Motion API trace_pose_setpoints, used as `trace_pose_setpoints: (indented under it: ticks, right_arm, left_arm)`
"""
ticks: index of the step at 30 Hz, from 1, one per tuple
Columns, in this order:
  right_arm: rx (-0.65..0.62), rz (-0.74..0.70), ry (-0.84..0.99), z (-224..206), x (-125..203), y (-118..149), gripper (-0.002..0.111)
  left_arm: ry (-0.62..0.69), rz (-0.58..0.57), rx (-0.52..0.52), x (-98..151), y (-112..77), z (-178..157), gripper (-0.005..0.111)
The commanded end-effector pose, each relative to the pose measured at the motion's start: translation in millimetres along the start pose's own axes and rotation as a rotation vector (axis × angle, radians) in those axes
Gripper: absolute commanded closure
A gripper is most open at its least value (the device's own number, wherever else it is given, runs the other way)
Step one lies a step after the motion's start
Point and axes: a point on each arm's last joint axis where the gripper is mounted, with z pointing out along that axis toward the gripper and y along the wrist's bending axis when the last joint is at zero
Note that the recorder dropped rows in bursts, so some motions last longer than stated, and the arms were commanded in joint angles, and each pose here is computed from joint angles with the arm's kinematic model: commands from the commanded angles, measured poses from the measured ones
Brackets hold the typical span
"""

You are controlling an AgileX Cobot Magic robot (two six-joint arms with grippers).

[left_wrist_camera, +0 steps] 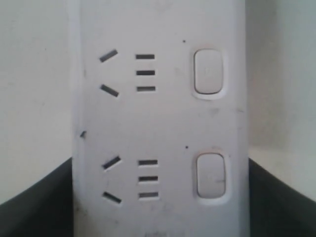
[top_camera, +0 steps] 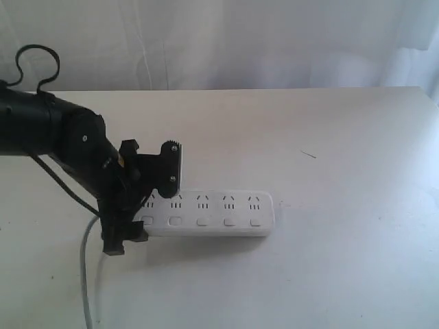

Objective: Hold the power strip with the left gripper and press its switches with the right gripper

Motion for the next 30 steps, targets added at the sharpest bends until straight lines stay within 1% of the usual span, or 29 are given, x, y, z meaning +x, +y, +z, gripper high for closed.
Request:
trace_pose_setpoints:
  ticks: [1, 3, 5, 9, 11, 12, 14, 18, 20, 25, 30]
  right_arm:
    - [0.003, -0.003, -0.016, -0.2, -0.9, -0.2, 0.108]
    - [0.003, -0.003, -0.016, -0.2, -0.9, -0.2, 0.108]
    - [0.003, -0.003, -0.016, -0.2, -0.9, -0.2, 0.108]
    - [0.003, -0.003, -0.016, -0.2, -0.9, -0.2, 0.108]
    - [0.003, -0.003, -0.016, -0.2, -0.9, -0.2, 0.108]
    - [0.003, -0.003, -0.016, -0.2, -0.9, -0.2, 0.108]
    - [0.003, -0.003, -0.016, -0.2, -0.9, -0.2, 0.108]
    - [0.003, -0.003, -0.016, -0.2, -0.9, -0.2, 0.108]
    - [0.003, -0.003, -0.016, -0.2, -0.9, -0.2, 0.108]
    - [0.003, -0.003, -0.016, -0.2, -0.9, -0.2, 0.108]
    - [0.003, -0.003, -0.016, -0.2, -0.9, -0.2, 0.108]
  left_arm:
    - [0.034, 0.005, 0.026, 12.7, 13.7, -10.1, 0.107]
    - [0.044, 0.009, 0.031, 18.6, 15.9, -10.3, 0.107]
    - [0.059, 0.035, 0.059, 22.2, 14.8, -7.8, 0.107]
    - [0.105, 0.118, 0.176, 28.3, 5.8, 4.9, 0.107]
    - [0.128, 0.137, 0.225, 31.5, 1.9, 18.3, 0.107]
    - [0.126, 0.145, 0.223, 31.5, 2.3, 22.2, 0.107]
    - [0.118, 0.142, 0.214, 29.3, 6.5, 28.0, 0.107]
    - [0.002, 0.098, 0.248, 12.9, 12.9, 31.9, 0.107]
    - [-0.029, 0.122, 0.246, 10.3, 12.9, 32.2, 0.107]
    - [-0.005, 0.108, 0.329, 14.7, 4.4, 51.3, 0.107]
    - [-0.015, 0.087, 0.325, 13.7, 4.5, 53.3, 0.107]
